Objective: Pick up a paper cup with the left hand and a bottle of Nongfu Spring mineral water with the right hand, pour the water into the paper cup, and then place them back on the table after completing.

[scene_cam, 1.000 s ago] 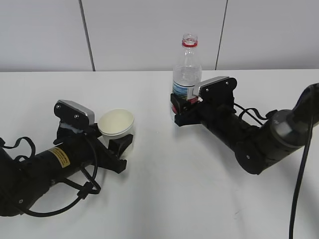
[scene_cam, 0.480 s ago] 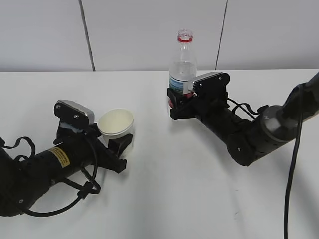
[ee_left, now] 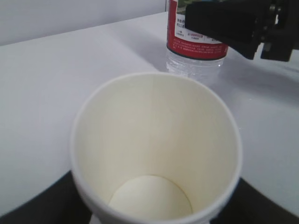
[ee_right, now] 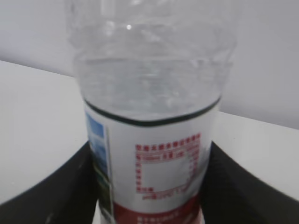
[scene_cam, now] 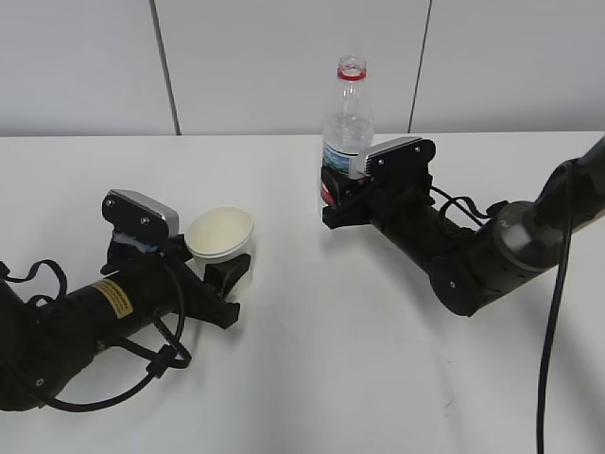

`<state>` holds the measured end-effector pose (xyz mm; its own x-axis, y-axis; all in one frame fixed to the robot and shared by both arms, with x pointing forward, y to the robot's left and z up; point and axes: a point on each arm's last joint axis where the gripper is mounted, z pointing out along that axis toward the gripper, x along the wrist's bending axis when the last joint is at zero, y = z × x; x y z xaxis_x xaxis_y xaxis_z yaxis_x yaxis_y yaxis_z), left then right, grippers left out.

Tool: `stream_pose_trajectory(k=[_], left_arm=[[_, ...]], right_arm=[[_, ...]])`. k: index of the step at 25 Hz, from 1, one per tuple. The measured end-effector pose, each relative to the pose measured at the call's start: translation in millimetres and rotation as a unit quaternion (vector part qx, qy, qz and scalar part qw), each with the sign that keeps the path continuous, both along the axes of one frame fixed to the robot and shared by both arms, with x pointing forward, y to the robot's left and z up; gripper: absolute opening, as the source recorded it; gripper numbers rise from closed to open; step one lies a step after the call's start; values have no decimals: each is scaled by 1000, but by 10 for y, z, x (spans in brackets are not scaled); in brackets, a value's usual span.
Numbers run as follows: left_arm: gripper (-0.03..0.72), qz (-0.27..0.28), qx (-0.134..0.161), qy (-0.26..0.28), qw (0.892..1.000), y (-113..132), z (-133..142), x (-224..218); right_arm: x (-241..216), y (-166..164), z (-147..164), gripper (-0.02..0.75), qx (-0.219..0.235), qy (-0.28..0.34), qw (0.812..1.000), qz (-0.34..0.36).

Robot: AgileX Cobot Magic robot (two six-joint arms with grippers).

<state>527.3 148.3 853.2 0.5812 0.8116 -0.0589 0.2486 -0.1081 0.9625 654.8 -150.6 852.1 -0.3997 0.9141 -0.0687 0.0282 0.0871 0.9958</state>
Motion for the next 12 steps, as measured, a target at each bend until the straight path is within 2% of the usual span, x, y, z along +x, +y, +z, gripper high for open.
stream_pose_trajectory(k=[8,12], left_arm=[[389,-13,-1,-10,1000,-21,78,-5],[374,-12,6,-14,1000,-18,239,2]], right_arm=[[-36,-12,37,413,-46,-17,999,3],[-52,2,78,410,-98,-33,994,17]])
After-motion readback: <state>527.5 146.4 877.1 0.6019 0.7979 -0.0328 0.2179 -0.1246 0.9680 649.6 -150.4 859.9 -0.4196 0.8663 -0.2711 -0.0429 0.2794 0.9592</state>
